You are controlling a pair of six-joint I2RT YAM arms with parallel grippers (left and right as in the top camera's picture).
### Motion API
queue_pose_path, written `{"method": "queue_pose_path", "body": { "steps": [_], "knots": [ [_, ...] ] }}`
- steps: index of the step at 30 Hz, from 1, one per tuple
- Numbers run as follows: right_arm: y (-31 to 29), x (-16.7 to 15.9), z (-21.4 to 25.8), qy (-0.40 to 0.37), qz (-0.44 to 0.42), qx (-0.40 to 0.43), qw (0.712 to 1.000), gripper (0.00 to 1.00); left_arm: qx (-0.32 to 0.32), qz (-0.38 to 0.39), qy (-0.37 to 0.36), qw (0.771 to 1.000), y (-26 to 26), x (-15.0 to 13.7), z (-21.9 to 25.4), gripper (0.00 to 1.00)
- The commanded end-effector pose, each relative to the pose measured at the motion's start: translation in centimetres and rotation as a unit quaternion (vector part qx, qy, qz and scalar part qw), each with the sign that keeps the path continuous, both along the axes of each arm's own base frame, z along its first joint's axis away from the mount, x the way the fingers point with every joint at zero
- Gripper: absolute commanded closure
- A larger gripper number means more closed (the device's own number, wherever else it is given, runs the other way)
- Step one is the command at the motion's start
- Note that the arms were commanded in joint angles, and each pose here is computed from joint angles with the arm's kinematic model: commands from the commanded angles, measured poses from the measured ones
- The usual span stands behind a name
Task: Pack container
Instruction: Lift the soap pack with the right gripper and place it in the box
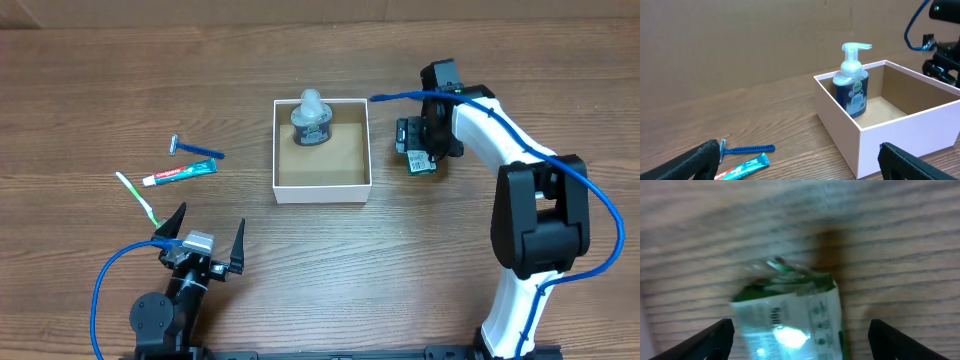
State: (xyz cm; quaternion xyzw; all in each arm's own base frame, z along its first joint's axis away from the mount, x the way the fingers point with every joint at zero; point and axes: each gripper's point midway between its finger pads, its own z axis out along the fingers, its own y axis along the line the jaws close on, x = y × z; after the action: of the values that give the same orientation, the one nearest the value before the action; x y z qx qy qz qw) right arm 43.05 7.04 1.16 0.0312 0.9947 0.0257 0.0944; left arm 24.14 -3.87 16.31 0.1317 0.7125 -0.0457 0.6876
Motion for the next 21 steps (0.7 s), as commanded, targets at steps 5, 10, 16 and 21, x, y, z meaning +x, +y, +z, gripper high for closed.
{"method": "queue_pose_path", "body": {
  "steps": [5, 10, 16, 21],
  "knots": [
    [-0.6, -1.6, -2.2, 0.021, 0.008, -0.006, 1.000, 0.33, 0.005, -0.002, -0.003, 1.000, 0.0, 0.0, 0.0, 0.00],
    [-0.4, -1.5, -1.9, 0.020, 0.003, -0.001, 1.000, 0.46, 0.005, -0.002, -0.003, 1.000, 0.0, 0.0, 0.0, 0.00],
    [1.1, 1.2, 6.1, -0.015, -0.001, 0.037, 0.999, 0.46, 0.005, -0.002, -0.003, 1.000, 0.0, 0.0, 0.0, 0.00],
    [5.2, 2.4, 16.9, -0.088, 0.040, 0.157, 0.983, 0.46, 0.005, -0.002, -0.003, 1.000, 0.0, 0.0, 0.0, 0.00]
  ]
}}
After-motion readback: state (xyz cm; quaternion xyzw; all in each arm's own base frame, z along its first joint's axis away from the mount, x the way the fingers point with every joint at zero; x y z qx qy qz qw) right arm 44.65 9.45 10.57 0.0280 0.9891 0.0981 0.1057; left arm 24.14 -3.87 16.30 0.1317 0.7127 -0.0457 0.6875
